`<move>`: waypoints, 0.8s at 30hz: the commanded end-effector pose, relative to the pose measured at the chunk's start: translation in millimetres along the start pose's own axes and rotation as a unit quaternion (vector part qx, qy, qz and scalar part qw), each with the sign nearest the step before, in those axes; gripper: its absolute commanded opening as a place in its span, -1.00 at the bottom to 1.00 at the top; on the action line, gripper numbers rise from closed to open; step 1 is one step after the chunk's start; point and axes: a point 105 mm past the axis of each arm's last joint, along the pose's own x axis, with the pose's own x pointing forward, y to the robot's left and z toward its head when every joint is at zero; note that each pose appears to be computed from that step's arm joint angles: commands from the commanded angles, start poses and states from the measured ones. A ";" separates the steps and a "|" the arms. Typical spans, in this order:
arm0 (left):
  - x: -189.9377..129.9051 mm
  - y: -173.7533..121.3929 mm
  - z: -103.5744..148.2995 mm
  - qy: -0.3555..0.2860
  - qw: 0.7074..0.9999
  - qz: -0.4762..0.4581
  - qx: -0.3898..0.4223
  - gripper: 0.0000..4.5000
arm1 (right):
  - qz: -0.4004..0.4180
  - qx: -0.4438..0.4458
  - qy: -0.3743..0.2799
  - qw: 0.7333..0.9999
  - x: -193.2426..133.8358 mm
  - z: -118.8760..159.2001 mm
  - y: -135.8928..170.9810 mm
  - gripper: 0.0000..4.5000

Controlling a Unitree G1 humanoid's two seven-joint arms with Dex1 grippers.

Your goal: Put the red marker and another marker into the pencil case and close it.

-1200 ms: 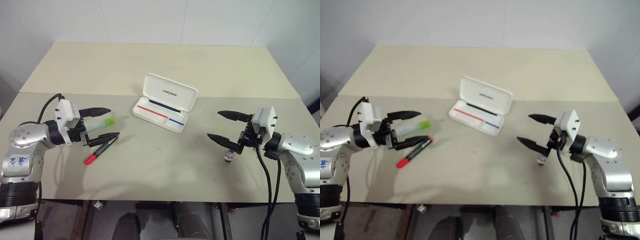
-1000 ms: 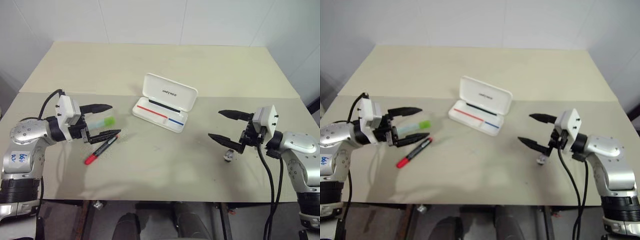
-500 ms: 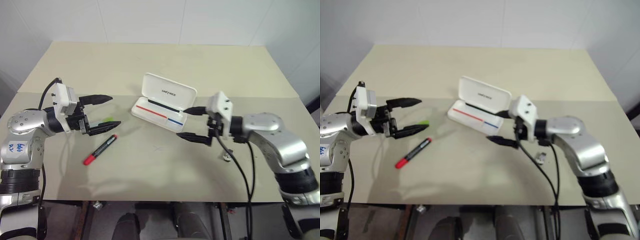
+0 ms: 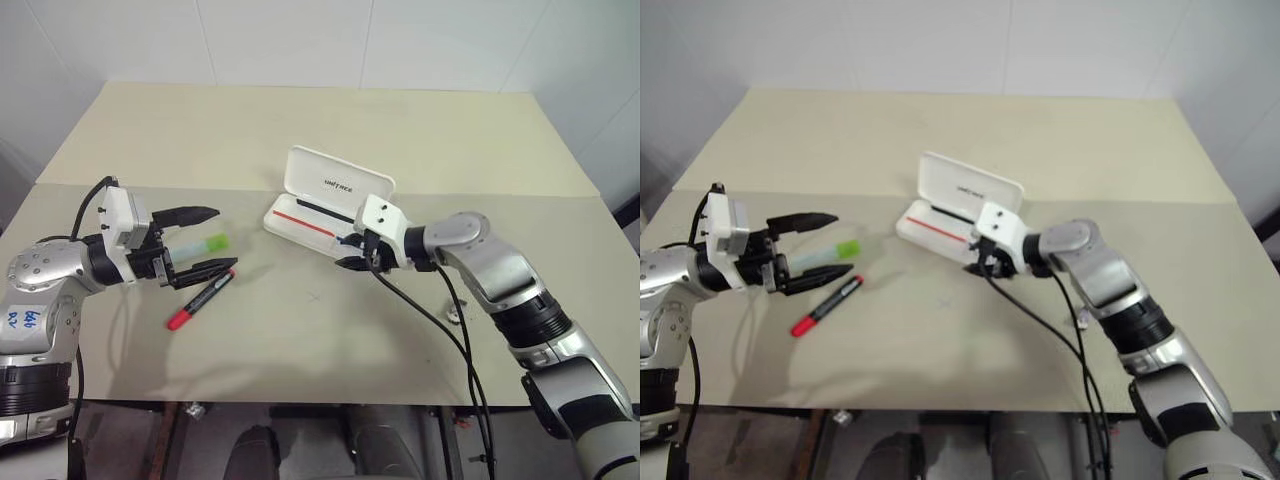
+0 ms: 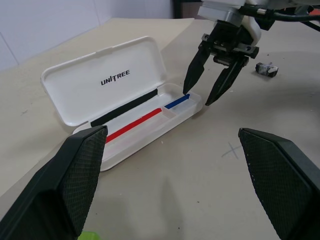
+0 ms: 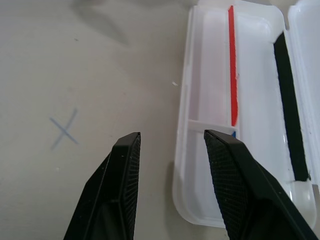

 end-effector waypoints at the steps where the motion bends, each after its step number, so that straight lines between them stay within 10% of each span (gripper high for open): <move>1: -5.6 -0.1 14.5 -0.015 1.000 0.008 0.022 1.00 | -0.001 -0.024 0.000 1.000 2.2 9.5 -2.8 -0.06; 15: -14.2 1.4 18.7 -0.013 0.999 0.028 0.029 1.00 | 0.028 -0.032 0.040 0.998 20.9 -6.1 5.8 -0.06; 24: -11.9 0.1 21.7 -0.017 0.999 0.012 0.025 1.00 | 0.026 -0.046 0.041 0.998 26.5 0.7 1.3 -0.98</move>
